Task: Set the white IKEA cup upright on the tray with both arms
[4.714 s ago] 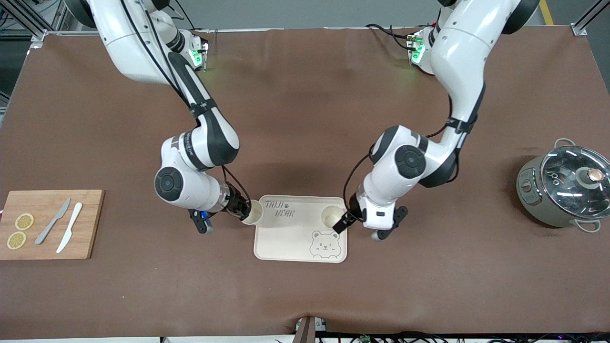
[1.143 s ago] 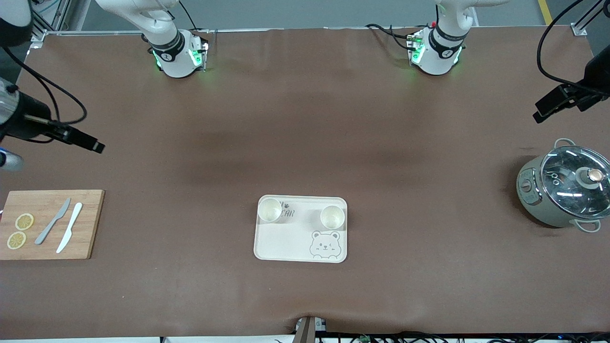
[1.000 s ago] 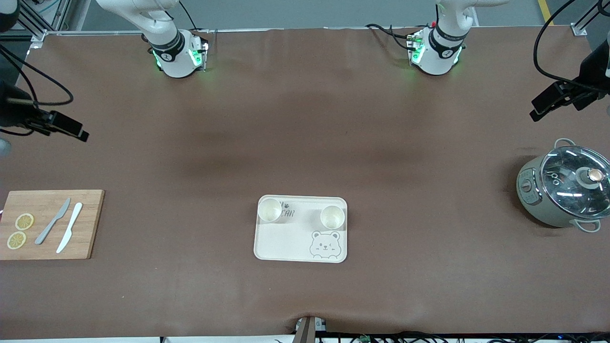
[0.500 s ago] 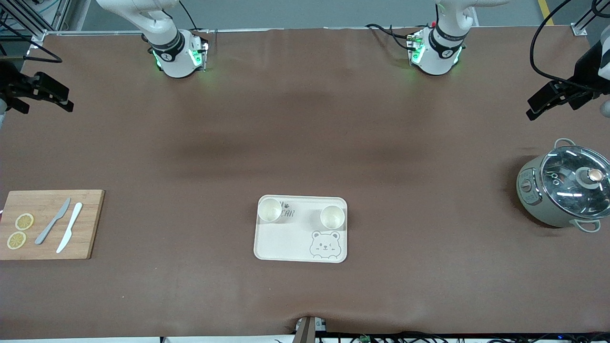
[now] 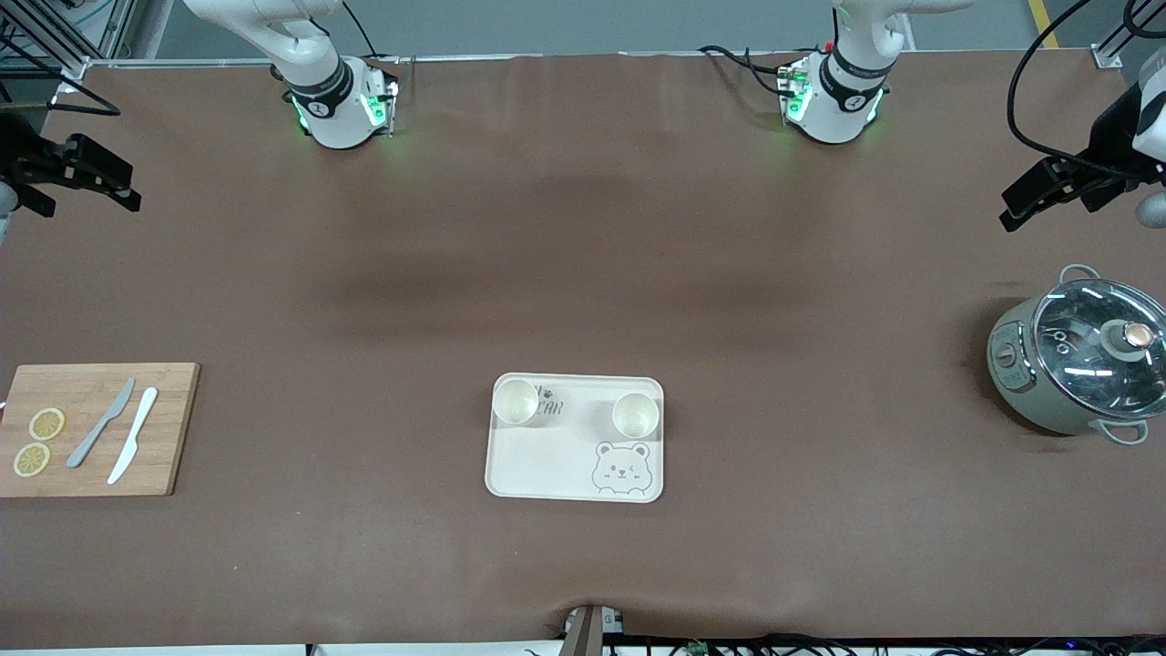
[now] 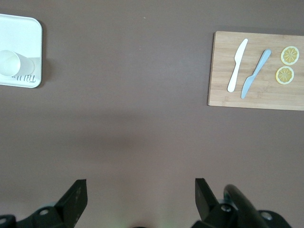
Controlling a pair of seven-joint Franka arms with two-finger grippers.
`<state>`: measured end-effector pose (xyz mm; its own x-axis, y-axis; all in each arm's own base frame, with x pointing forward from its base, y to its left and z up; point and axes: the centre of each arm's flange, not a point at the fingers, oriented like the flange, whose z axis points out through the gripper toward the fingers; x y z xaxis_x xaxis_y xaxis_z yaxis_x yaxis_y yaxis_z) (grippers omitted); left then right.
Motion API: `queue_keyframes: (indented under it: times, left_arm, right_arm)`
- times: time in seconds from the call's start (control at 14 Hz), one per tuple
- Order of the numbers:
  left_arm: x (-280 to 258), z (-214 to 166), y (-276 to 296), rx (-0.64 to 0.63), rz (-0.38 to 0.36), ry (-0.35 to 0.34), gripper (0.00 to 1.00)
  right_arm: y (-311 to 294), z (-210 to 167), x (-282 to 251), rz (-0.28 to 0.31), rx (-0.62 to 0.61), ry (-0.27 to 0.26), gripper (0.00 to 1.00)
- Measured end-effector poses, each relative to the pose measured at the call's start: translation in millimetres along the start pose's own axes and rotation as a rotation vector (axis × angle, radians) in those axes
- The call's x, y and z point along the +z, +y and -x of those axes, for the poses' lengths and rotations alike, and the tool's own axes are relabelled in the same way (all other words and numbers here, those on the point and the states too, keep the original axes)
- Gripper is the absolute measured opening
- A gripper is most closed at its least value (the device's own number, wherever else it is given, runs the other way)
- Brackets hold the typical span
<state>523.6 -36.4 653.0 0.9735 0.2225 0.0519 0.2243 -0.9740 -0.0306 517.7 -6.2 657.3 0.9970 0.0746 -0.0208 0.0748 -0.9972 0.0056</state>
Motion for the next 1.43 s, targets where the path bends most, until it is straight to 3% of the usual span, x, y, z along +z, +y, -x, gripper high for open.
queue_keyframes:
  times: [1.43]
  left_arm:
    - [12.7, 0.4, 3.6, 0.007, -0.012, -0.040, 1.00]
  right_arm:
    - [0.6, -4.6, -1.7, 0.008, 0.000, 0.011, 1.00]
